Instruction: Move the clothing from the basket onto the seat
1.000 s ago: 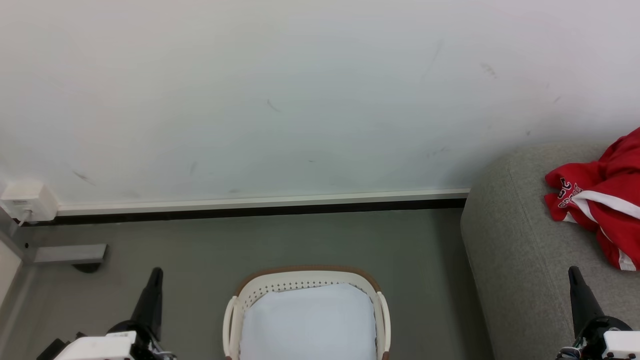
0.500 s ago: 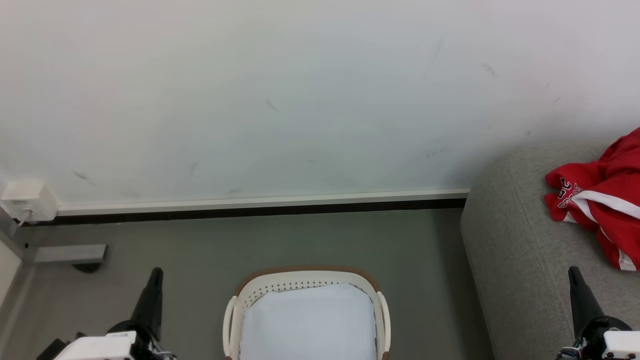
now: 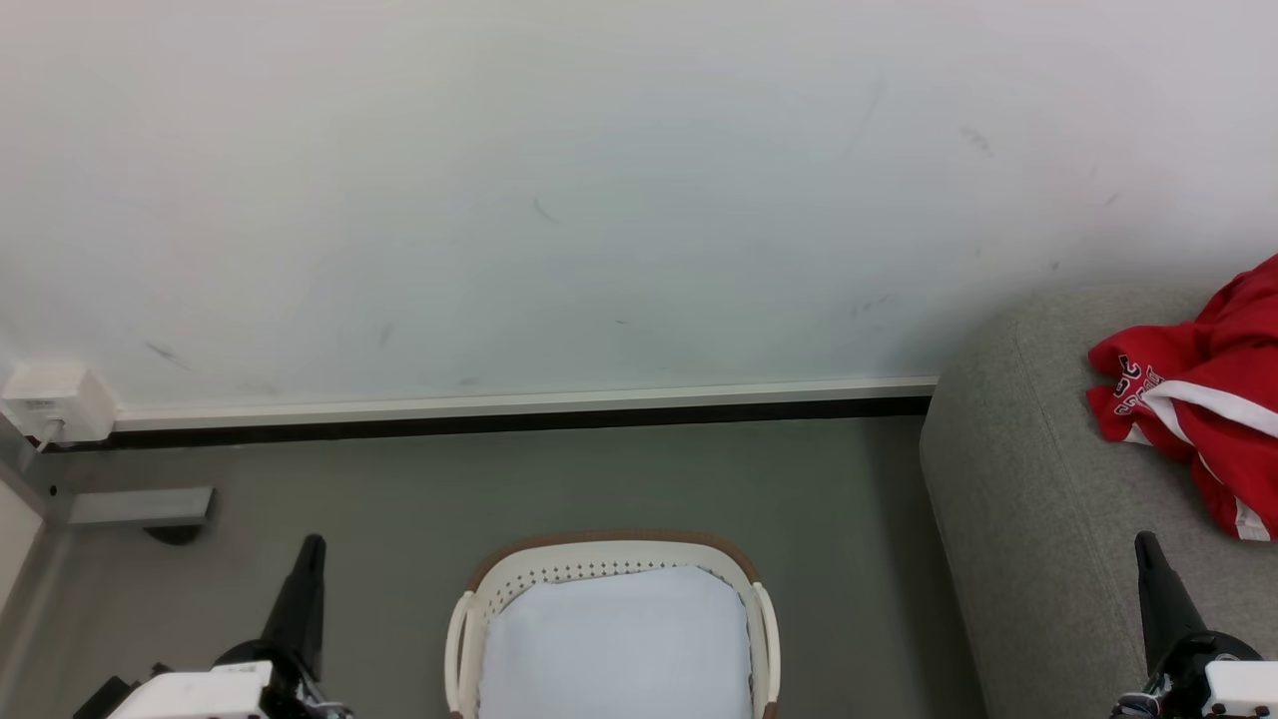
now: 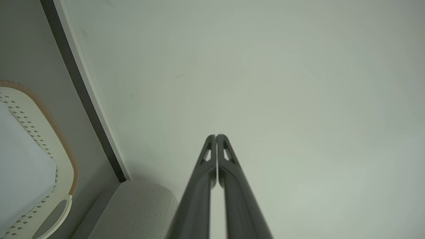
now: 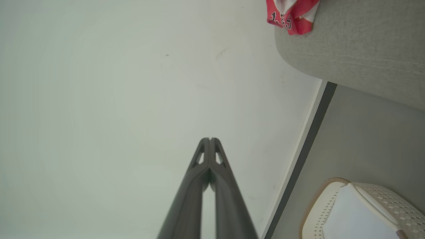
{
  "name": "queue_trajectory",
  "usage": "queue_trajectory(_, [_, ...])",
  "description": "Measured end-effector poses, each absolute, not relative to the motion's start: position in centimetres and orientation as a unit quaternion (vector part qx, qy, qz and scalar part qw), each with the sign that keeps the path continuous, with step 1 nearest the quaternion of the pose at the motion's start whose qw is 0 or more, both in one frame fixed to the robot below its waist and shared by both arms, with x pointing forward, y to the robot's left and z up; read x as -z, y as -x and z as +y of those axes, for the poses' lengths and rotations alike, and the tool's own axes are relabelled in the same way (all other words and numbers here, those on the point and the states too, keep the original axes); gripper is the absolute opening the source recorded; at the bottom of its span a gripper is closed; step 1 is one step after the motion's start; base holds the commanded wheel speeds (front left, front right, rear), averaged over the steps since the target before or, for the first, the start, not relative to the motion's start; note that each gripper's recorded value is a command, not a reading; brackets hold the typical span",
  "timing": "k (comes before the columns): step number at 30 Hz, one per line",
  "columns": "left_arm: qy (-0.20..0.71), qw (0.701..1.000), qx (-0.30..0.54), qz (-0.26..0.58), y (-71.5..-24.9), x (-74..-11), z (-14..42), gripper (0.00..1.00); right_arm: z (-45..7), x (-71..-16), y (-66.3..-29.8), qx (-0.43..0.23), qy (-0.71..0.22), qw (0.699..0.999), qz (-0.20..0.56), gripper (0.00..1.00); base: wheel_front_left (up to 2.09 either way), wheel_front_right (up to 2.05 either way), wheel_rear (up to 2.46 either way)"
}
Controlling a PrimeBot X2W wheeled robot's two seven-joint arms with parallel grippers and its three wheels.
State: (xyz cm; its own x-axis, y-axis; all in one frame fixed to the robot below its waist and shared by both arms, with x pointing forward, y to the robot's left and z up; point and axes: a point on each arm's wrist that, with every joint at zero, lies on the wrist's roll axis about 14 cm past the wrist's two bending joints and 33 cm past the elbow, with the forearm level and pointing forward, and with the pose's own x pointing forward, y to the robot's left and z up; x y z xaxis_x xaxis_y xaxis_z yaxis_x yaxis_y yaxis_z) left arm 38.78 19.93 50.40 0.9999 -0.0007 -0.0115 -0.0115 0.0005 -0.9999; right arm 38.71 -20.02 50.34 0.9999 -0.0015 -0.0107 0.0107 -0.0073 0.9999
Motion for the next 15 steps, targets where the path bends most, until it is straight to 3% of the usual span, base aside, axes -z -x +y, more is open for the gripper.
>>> queue_trajectory(15, [0.707, 0.707, -0.004, 0.004, -38.79, -50.41, 19.93, 0.00, -20.01, -50.34, -38.71, 0.004, -0.710, 0.705, 0.003, 0.00, 0.00, 0.00, 0.00])
